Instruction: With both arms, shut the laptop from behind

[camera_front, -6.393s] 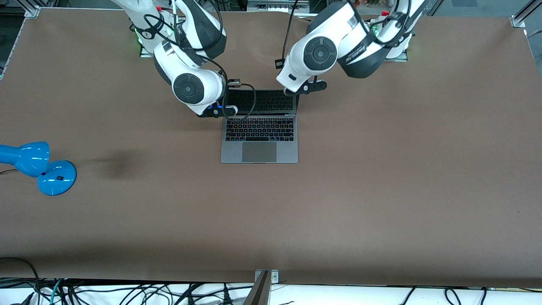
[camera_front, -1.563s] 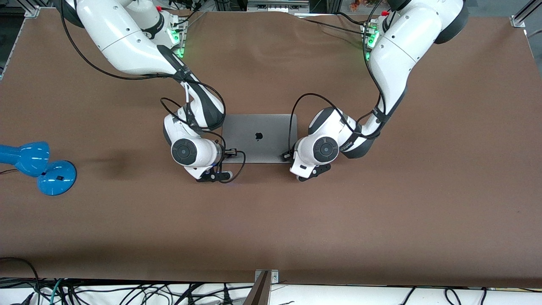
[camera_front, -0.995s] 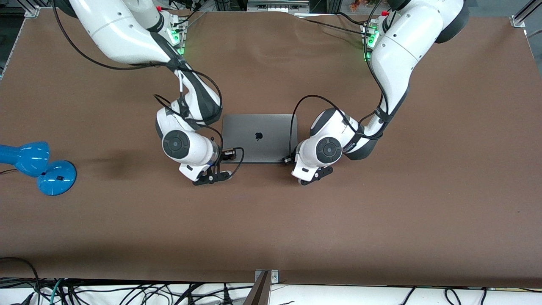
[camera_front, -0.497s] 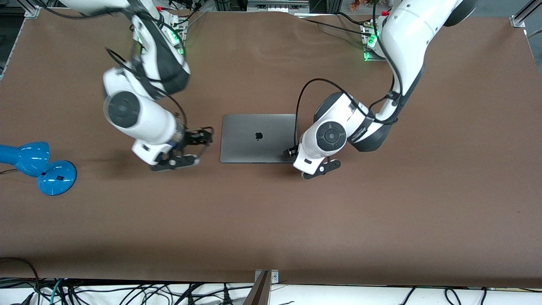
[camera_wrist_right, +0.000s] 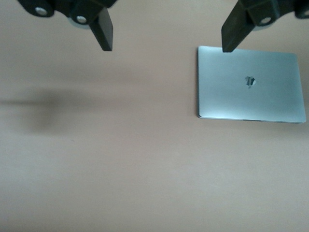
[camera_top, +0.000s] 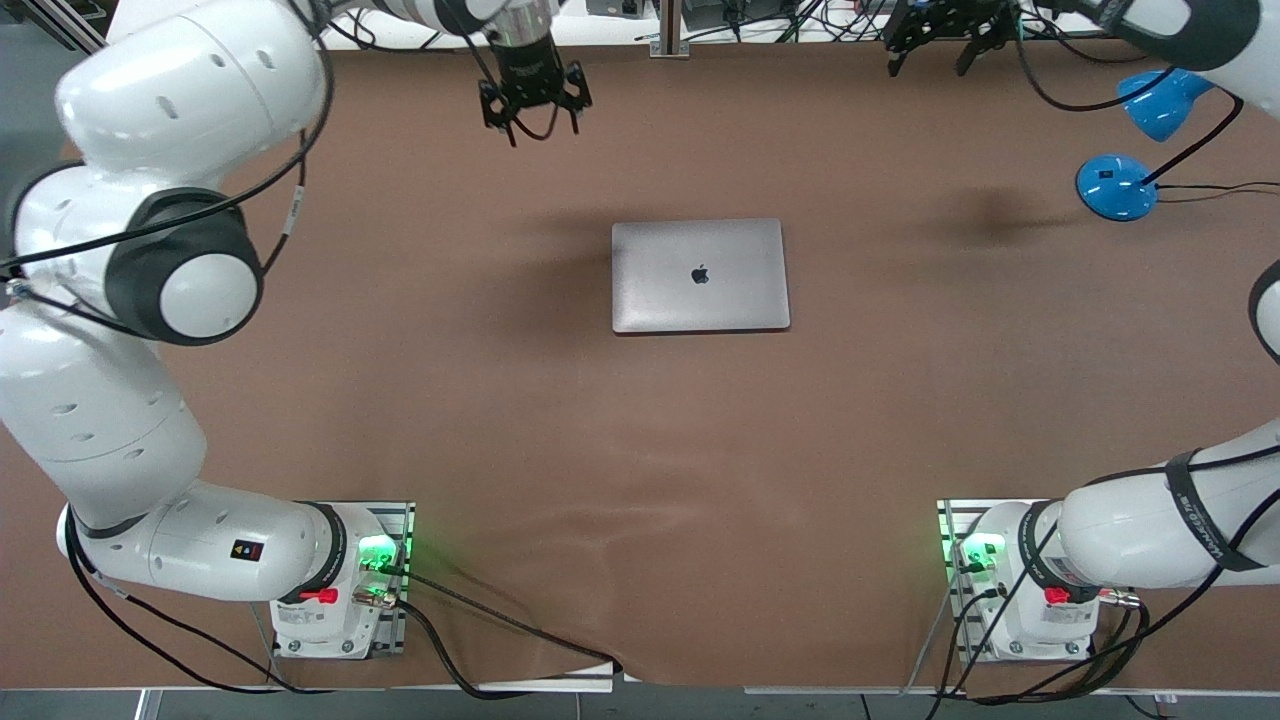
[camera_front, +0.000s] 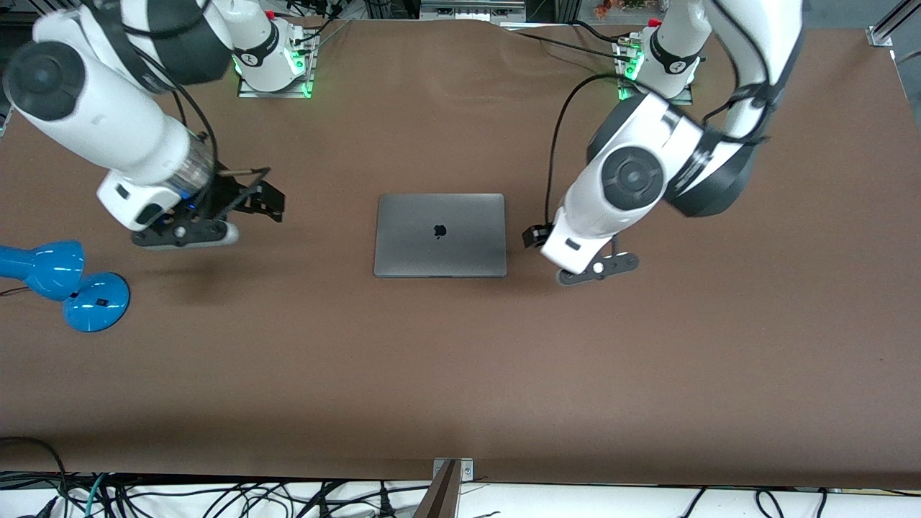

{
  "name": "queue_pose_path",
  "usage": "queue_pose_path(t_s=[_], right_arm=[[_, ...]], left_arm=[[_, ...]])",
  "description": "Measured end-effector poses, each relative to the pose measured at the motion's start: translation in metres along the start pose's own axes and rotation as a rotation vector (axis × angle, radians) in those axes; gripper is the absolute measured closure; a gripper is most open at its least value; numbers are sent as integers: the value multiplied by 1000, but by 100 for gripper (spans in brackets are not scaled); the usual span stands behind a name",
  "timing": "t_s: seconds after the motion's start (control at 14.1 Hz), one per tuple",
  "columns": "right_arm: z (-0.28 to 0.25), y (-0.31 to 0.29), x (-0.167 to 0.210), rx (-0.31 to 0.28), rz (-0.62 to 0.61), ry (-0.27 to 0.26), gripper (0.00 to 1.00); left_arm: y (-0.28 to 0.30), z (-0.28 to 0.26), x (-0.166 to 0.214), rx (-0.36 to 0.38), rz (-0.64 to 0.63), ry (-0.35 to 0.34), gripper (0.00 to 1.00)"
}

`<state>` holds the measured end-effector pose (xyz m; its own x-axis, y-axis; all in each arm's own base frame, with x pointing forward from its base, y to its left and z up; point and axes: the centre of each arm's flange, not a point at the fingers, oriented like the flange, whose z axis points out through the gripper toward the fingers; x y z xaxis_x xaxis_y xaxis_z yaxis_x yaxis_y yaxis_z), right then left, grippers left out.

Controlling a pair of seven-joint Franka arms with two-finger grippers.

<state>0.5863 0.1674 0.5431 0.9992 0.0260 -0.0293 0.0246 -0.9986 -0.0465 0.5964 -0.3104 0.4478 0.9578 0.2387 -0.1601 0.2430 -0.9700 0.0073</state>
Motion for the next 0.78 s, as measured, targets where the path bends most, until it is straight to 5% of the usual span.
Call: queue_pose_path(t_s=[0.78], right_arm=[[-57, 112, -33, -40, 195, -41, 0]], left_arm=[[-108, -102, -37, 64, 140, 57, 0]])
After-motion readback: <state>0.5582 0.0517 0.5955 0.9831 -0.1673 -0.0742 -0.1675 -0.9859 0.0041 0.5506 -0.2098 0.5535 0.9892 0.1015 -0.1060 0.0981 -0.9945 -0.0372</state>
